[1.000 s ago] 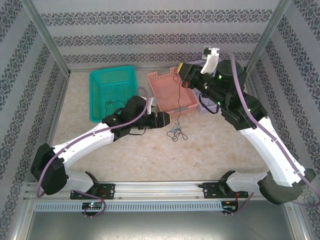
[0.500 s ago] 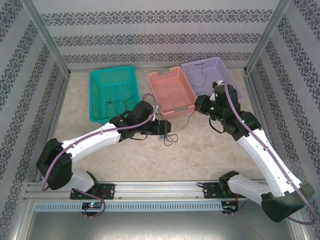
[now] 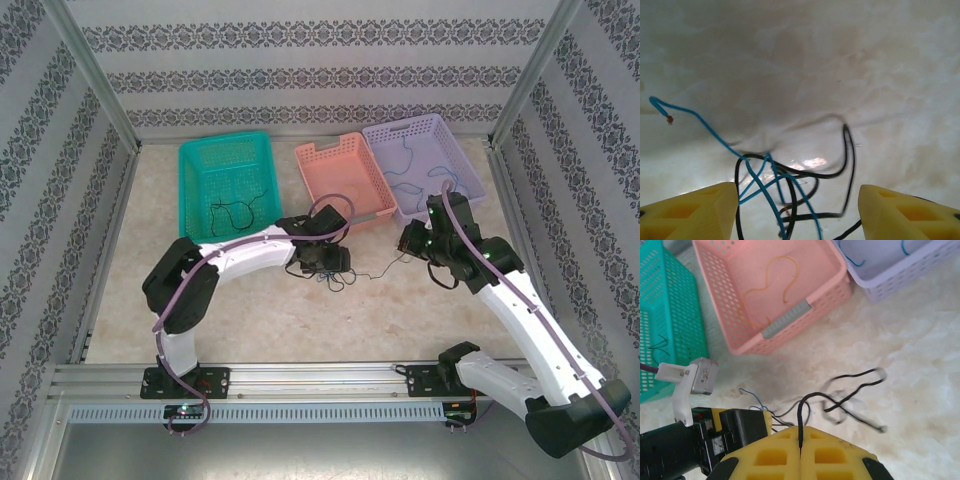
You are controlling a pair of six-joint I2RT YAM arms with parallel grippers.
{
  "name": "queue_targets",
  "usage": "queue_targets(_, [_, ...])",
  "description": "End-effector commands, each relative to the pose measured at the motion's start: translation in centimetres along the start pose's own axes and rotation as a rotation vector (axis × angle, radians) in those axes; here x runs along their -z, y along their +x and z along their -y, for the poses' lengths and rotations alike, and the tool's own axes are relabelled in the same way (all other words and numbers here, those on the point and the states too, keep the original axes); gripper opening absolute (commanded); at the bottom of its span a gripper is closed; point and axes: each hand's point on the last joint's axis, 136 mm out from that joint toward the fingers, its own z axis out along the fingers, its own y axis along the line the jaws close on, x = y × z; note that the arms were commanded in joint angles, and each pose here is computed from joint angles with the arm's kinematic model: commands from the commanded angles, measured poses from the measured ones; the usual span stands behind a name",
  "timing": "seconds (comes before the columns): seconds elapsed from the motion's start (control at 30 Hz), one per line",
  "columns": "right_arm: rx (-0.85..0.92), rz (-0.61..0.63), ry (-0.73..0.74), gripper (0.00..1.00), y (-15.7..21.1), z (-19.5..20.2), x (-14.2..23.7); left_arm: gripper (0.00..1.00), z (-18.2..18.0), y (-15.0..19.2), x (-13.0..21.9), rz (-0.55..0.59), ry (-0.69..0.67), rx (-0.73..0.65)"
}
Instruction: Untangle the cables
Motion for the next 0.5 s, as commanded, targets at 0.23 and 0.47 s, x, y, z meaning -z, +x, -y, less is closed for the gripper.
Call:
queue_targets(0.23, [0.016, 0.019, 0.221, 0.0, 0.9, 5.0, 1.5, 0.41, -1.3, 3.5, -3.8, -0.159, -0.041, 0.071])
queue_targets(0.47, [0.022, 0.111, 0.319, 0.0, -1.5, 6.5, 3.1, 0.0, -6.0, 4.3, -3.3, -0.141, -0.243, 0.065])
